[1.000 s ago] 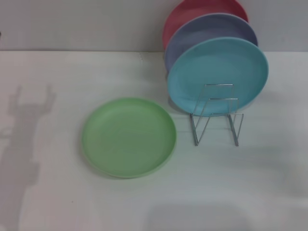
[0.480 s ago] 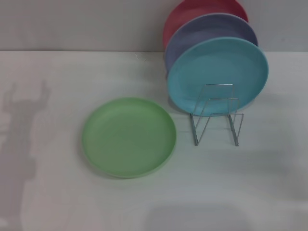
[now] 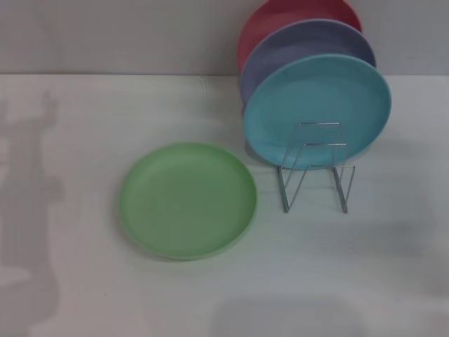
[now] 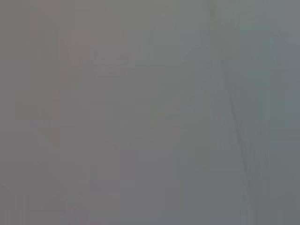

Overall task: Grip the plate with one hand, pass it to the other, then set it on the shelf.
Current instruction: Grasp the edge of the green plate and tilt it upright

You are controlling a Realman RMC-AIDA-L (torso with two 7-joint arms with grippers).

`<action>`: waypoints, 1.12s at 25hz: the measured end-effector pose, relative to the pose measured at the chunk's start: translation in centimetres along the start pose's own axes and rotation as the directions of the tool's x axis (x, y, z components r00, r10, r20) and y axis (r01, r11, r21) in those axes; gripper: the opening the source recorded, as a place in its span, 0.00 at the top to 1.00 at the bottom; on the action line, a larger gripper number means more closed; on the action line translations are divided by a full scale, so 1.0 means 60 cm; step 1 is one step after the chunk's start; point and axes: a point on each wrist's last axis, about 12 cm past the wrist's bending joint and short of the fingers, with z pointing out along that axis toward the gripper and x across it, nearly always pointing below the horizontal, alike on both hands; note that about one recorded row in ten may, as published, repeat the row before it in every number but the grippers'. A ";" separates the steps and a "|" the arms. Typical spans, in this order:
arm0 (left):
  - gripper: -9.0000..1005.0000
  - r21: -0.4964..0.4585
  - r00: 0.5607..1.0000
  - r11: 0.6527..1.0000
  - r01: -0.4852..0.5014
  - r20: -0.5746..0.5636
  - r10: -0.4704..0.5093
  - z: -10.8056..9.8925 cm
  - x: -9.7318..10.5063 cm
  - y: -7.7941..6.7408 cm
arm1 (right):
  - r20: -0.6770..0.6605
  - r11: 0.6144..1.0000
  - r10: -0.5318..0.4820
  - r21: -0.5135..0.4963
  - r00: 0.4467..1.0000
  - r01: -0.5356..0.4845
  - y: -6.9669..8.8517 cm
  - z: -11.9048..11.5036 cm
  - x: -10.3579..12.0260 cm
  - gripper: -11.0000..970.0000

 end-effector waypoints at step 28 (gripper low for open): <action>0.19 0.521 0.631 0.795 0.311 -0.739 0.237 0.042 -0.129 -0.013 | -0.008 1.000 0.002 -0.018 1.000 -0.002 0.004 -0.003 0.002 0.35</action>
